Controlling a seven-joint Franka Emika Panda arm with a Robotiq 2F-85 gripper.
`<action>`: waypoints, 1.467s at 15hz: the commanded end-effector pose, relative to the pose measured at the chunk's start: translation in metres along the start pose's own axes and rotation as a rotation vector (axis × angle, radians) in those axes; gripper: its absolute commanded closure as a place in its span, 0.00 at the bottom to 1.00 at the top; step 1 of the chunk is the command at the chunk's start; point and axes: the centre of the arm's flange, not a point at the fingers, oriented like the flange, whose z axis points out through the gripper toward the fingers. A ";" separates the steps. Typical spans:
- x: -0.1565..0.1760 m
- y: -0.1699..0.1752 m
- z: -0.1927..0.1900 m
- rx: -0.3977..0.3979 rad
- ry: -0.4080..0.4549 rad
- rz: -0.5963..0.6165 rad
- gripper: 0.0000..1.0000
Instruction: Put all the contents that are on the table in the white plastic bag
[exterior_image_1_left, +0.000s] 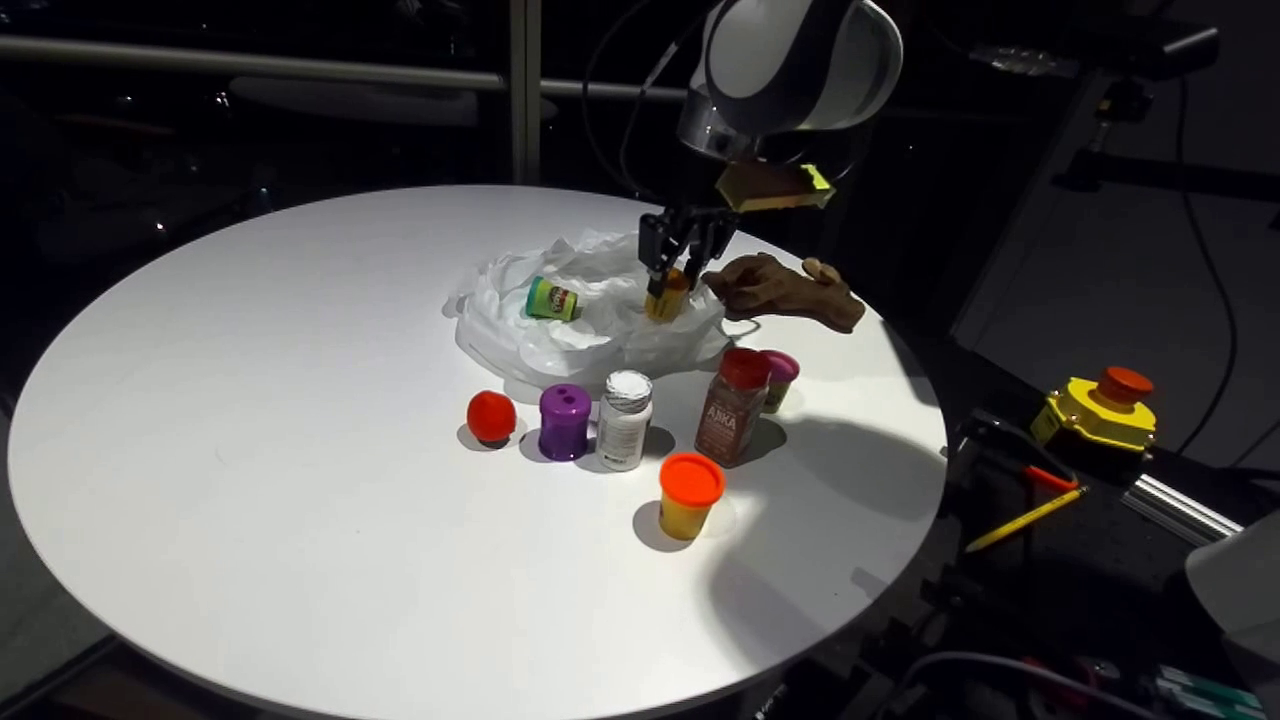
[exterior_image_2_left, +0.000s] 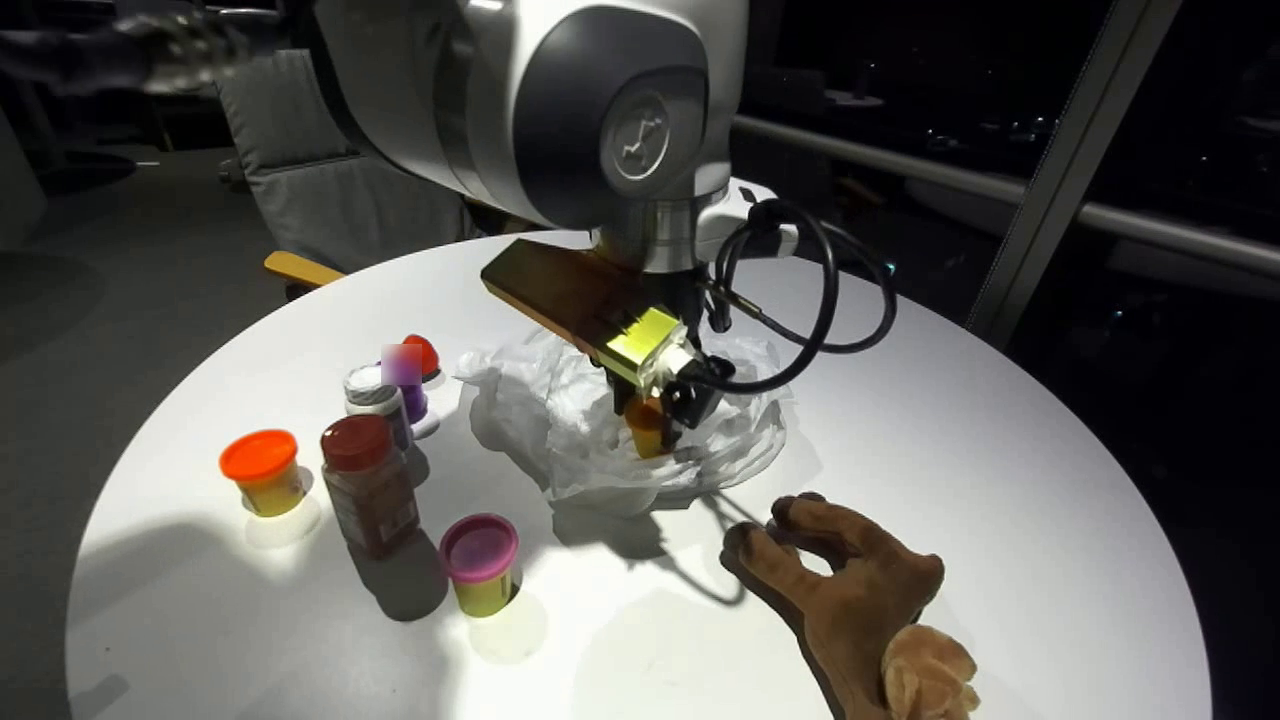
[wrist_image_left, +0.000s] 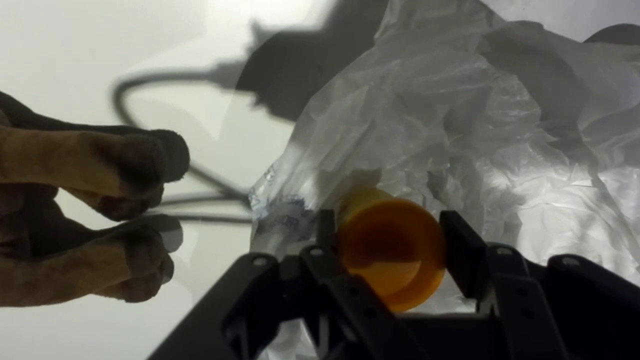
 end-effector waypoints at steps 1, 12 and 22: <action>0.016 0.002 -0.018 0.013 0.011 -0.016 0.14; -0.104 -0.027 -0.123 0.062 -0.142 -0.072 0.00; -0.168 0.010 -0.050 0.111 -0.180 -0.159 0.00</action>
